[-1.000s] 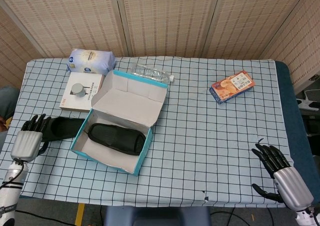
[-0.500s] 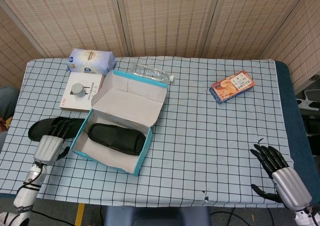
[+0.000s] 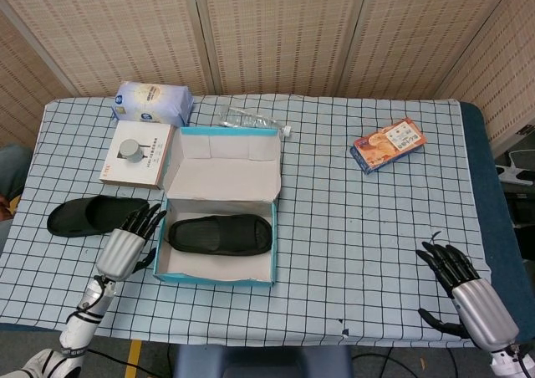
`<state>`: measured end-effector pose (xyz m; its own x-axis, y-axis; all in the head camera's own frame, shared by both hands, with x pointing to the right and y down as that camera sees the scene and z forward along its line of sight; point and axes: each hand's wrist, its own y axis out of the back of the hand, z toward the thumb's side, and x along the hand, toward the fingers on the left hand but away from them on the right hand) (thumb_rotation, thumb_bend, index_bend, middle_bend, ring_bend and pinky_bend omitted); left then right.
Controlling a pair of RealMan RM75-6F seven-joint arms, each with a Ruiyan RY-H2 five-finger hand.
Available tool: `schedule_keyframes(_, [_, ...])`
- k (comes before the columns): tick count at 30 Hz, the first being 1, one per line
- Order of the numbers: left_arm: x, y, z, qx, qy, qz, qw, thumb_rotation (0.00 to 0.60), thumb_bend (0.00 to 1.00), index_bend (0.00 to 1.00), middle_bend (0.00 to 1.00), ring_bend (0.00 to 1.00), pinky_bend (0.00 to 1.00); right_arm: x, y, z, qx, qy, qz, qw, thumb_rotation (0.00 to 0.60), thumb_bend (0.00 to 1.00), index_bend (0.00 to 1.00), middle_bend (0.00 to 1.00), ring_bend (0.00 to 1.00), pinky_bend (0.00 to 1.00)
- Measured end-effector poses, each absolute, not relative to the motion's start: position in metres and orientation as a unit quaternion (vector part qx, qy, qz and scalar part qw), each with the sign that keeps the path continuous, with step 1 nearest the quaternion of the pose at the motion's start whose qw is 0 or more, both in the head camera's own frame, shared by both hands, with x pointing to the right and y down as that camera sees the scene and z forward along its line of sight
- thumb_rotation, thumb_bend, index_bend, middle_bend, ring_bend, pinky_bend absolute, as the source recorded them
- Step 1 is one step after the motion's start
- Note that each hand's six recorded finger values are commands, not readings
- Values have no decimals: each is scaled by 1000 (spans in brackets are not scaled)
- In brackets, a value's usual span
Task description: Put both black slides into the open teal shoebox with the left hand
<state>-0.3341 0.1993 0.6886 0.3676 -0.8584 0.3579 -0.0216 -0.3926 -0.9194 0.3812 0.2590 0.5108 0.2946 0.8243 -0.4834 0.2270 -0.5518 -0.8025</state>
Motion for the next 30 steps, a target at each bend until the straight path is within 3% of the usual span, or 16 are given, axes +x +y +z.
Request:
schedule_keyframes(10, [-342, 166, 680, -670, 322, -491, 454, 600, 353, 0, 0, 0, 133, 381, 259, 515, -737, -350, 484, 316, 587, 157, 0, 0, 0, 0])
schedule_keyframes(20, [-400, 146, 636, -659, 317, -587, 347, 598, 350, 0, 0, 0, 103, 372, 259, 525, -744, -338, 487, 310, 580, 157, 0, 0, 0, 0])
schedule_keyframes(23, [-413, 147, 635, -659, 303, -609, 320, 600, 350, 0, 0, 0, 101, 370, 257, 519, -749, -351, 472, 303, 578, 157, 0, 0, 0, 0])
schedule_keyframes(30, [-432, 136, 649, -657, 311, -625, 284, 600, 354, 0, 0, 0, 89, 347, 234, 474, -755, -379, 405, 349, 586, 157, 0, 0, 0, 0])
